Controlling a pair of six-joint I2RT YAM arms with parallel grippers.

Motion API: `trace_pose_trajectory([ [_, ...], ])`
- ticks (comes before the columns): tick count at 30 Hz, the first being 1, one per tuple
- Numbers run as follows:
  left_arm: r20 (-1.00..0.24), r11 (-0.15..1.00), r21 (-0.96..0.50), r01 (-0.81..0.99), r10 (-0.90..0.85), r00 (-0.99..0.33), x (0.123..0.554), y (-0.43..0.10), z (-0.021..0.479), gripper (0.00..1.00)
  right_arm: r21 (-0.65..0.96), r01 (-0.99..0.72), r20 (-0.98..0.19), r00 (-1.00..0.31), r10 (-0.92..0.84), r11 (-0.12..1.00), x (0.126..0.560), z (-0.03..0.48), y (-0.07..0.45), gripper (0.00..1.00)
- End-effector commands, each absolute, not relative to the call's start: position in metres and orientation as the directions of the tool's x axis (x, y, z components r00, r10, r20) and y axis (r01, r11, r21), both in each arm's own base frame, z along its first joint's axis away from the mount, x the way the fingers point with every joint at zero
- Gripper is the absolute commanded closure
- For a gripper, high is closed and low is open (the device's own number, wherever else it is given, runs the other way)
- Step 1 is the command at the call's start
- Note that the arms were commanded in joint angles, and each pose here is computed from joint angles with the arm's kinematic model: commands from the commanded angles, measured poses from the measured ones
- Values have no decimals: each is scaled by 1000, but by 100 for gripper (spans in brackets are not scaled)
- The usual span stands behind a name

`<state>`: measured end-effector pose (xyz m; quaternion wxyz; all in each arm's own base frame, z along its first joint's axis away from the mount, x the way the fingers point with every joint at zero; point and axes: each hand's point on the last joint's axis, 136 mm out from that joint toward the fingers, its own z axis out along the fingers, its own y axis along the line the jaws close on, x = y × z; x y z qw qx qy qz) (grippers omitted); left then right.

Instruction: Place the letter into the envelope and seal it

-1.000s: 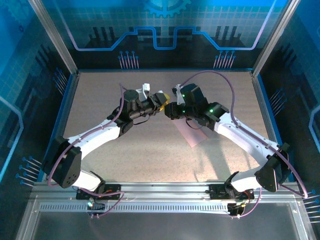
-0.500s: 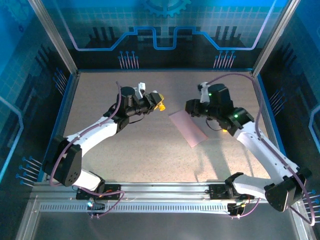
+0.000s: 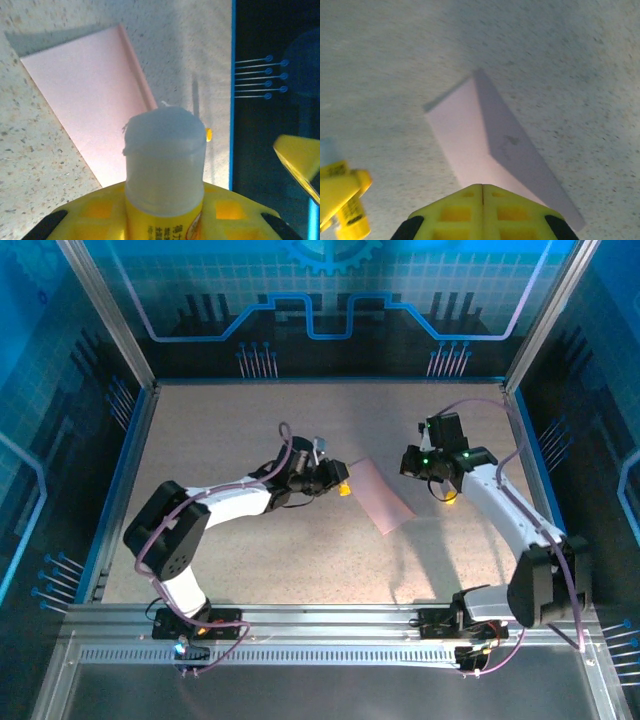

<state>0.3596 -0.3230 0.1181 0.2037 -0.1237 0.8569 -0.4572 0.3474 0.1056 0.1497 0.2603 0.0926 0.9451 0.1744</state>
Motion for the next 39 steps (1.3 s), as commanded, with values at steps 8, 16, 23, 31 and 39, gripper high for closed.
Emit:
trace_pose_trajectory([
  [8,-261,520,-854,-28,-475,-840,377,-363,96,100,416,72,-387,-888,248,906,375,92,110,100],
  [16,-243,514,-856,-52,-489,-838,378,-373,68,100,466,63,-350,-903,249,883,379,75,123,100],
  [23,-233,532,-843,-73,-485,-843,378,-373,54,100,479,69,-320,-915,247,875,373,63,131,100],
  [31,-221,546,-833,-89,-476,-851,377,-374,40,100,497,84,-278,-928,250,864,361,44,144,100],
  [39,-221,555,-826,-95,-474,-852,375,-371,34,100,490,104,-227,-944,242,865,347,20,156,100],
])
